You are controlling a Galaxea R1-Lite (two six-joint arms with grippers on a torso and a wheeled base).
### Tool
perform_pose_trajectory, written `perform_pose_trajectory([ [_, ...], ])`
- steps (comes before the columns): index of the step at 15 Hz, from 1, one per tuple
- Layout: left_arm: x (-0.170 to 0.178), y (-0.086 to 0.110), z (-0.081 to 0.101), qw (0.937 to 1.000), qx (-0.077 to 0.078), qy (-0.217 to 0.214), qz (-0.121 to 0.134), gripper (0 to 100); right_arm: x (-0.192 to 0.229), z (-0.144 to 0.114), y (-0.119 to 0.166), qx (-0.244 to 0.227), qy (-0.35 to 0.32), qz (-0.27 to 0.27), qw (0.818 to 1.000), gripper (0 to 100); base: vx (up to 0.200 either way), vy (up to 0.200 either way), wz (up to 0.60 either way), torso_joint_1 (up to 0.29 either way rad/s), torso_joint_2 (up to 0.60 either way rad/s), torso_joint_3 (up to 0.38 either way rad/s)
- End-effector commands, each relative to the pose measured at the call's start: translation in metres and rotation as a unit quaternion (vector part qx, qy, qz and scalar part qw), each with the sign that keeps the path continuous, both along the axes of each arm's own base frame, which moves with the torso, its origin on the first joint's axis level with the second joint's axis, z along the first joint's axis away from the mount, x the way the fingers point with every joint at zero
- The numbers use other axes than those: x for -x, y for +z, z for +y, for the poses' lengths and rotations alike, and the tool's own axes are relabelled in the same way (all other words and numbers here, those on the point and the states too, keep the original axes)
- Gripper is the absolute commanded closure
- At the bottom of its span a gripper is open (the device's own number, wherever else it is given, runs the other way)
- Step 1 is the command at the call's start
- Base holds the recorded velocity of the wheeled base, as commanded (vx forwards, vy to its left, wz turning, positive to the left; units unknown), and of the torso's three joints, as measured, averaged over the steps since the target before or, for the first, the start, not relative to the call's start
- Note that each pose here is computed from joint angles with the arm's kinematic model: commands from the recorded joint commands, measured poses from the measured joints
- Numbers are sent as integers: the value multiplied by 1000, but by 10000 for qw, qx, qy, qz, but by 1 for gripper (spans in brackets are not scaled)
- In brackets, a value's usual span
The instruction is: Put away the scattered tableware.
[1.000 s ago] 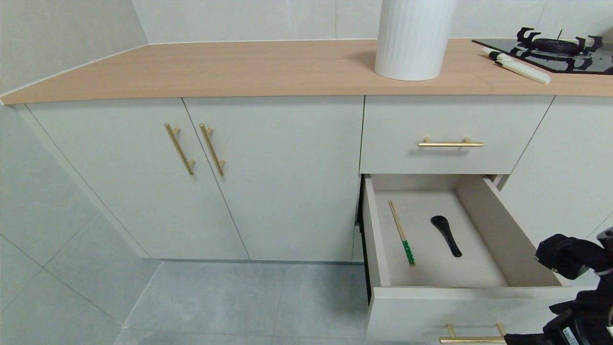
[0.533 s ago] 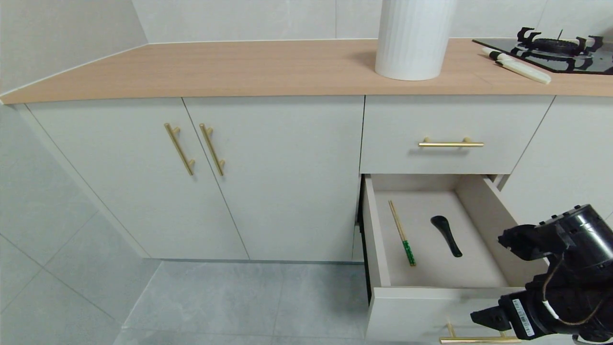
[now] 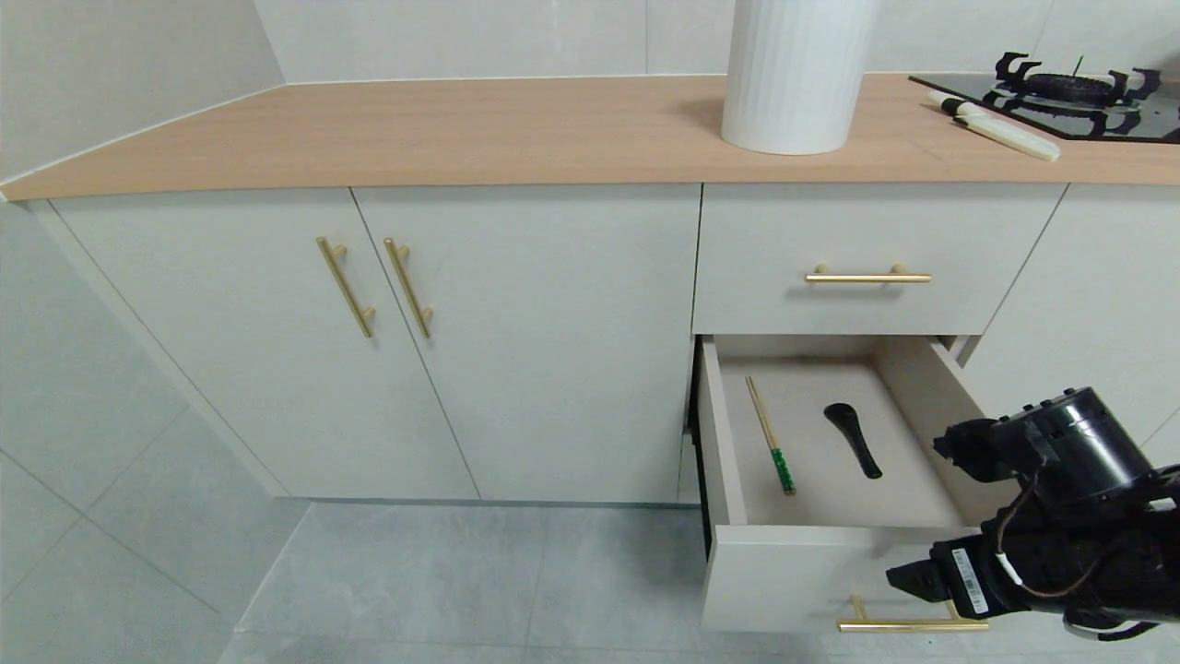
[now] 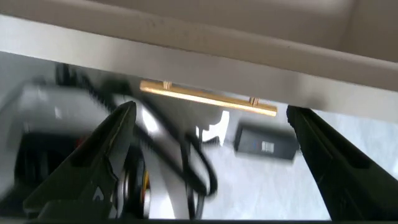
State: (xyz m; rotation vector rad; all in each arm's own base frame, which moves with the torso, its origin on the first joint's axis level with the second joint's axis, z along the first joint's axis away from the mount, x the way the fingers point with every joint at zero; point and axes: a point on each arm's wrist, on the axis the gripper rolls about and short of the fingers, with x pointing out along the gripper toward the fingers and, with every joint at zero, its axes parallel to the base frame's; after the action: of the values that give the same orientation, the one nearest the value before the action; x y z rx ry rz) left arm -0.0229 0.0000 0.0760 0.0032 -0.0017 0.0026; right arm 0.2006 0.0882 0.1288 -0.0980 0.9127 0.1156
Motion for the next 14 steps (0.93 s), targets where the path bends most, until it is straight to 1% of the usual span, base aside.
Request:
perform_pose_trajectory([
  [1, 0, 0, 0, 10000, 1, 3, 9, 0, -10, 4, -1, -28, 4, -103, 9999, 0, 0, 0, 0, 0, 0, 0],
  [4, 0, 0, 0, 10000, 1, 3, 9, 0, -51, 10, 1, 92, -21, -226, 9997, 0, 0, 0, 0, 0, 0, 0],
  [9, 0, 0, 0, 10000, 1, 3, 9, 0, -106, 10, 6, 69, -260, -507, 9984, 0, 0, 0, 0, 0, 0, 0],
  [12, 0, 0, 0, 10000, 1, 3, 1, 0, -128, 7, -1, 38, -436, -510, 9977, 0, 0, 0, 0, 0, 0, 0],
  [14, 0, 0, 0, 10000, 1, 3, 9, 0, -141, 6, -9, -2, -534, -659, 9964, 0, 0, 0, 0, 0, 0, 0],
])
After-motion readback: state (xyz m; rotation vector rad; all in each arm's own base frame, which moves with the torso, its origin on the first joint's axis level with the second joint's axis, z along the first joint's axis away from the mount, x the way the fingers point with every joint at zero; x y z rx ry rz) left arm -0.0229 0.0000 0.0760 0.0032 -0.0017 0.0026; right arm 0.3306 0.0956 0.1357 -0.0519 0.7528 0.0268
